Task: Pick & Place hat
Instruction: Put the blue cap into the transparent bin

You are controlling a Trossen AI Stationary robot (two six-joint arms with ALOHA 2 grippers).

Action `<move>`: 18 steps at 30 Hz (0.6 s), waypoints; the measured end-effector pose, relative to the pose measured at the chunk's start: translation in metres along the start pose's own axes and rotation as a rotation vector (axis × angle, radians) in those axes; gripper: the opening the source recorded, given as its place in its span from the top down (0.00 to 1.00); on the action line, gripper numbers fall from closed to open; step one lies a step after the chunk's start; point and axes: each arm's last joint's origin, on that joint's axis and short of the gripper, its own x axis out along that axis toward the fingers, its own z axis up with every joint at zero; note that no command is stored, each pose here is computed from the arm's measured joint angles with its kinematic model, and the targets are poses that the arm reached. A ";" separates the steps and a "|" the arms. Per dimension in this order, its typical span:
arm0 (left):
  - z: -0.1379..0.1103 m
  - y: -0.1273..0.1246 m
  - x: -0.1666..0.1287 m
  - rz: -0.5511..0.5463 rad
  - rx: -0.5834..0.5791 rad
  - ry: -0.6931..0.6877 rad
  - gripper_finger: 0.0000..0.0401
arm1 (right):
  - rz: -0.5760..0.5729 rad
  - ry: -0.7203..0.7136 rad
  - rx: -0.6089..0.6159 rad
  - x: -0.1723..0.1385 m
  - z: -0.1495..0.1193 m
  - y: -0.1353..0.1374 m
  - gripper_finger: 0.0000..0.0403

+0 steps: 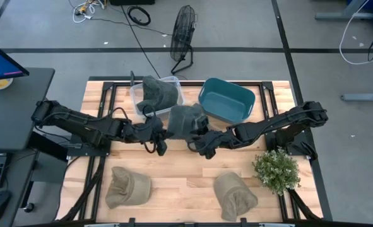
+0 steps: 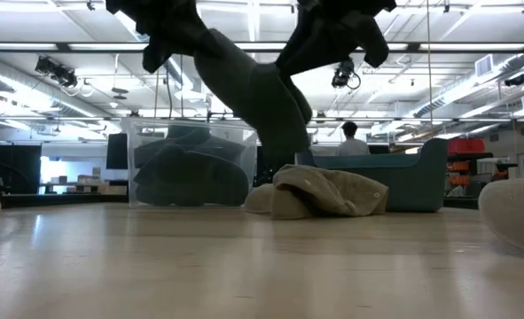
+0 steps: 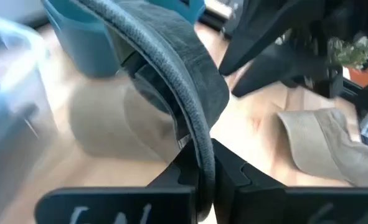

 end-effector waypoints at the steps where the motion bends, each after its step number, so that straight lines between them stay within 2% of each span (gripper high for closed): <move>1: 0.003 0.001 -0.002 0.013 0.016 -0.017 0.96 | -0.003 0.009 0.033 -0.001 0.000 0.001 0.66; 5: 0.027 0.002 -0.023 0.066 0.080 -0.144 0.97 | 0.016 0.027 0.133 -0.004 0.000 0.008 0.62; 8: 0.049 0.007 -0.046 0.125 0.130 -0.223 0.97 | 0.035 0.044 0.161 -0.006 0.000 0.012 0.61; 10: 0.060 0.014 -0.057 0.183 0.120 -0.252 0.96 | 0.043 0.051 0.170 -0.007 0.000 0.014 0.61; 13: 0.066 0.032 -0.067 0.282 0.117 -0.231 0.97 | 0.050 0.060 0.179 -0.008 -0.001 0.016 0.61; 18: 0.062 0.063 -0.065 0.440 0.047 -0.119 0.97 | 0.052 0.065 0.179 -0.008 -0.001 0.016 0.61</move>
